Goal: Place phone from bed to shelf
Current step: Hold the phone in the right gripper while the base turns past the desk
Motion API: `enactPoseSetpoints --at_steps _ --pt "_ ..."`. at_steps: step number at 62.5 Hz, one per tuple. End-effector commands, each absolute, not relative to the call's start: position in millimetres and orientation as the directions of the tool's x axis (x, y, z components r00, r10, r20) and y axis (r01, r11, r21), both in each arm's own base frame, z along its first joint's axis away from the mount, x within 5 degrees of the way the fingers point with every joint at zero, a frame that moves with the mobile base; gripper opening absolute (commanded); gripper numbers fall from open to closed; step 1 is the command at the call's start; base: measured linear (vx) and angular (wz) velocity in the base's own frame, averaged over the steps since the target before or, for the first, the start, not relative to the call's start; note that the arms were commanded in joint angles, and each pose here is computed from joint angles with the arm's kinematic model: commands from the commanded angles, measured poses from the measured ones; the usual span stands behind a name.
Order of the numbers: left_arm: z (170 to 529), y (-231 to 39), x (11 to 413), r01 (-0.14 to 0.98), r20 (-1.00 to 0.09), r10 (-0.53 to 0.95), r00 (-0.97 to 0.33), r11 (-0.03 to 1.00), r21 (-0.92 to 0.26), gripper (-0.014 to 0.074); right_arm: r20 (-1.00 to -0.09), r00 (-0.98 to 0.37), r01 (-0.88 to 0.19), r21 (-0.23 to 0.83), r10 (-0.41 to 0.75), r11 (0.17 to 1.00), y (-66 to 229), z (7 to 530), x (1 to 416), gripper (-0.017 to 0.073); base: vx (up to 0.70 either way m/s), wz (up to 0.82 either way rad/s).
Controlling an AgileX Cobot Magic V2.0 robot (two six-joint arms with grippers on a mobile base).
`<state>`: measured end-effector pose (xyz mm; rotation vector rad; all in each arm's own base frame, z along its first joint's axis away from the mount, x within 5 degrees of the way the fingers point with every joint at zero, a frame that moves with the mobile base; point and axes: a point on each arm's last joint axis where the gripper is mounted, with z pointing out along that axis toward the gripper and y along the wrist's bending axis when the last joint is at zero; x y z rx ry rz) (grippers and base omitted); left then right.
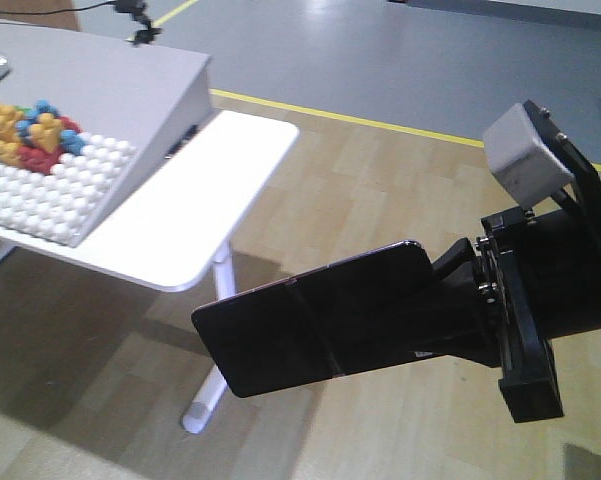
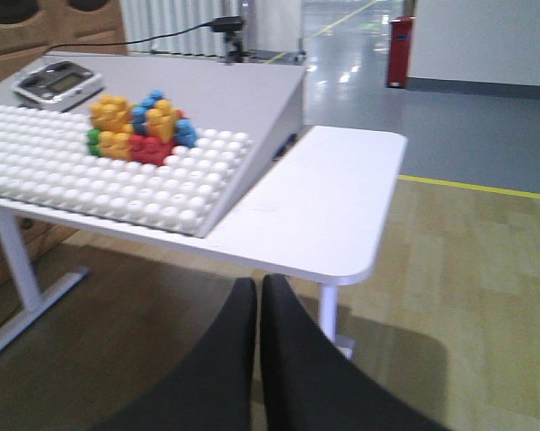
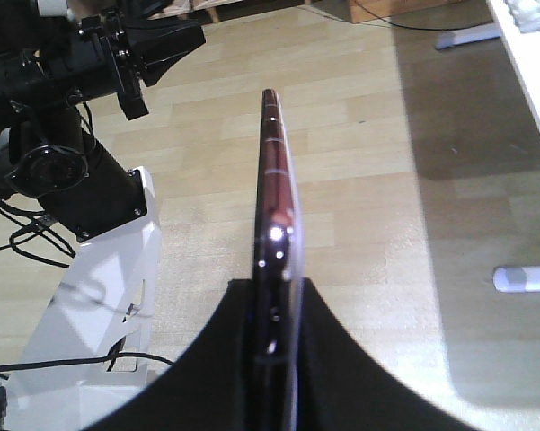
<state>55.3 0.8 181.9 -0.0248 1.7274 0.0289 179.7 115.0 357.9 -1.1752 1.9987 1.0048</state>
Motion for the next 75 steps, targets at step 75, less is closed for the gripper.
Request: enactPoseSetpoints --at_steps 75 --pt "188.0 1.7 55.7 -0.045 -0.997 -0.007 -0.08 0.999 -0.004 0.0001 -0.83 -0.402 -0.912 0.325 -0.386 0.25 117.6 375.3 170.5 -0.0004 0.14 0.5"
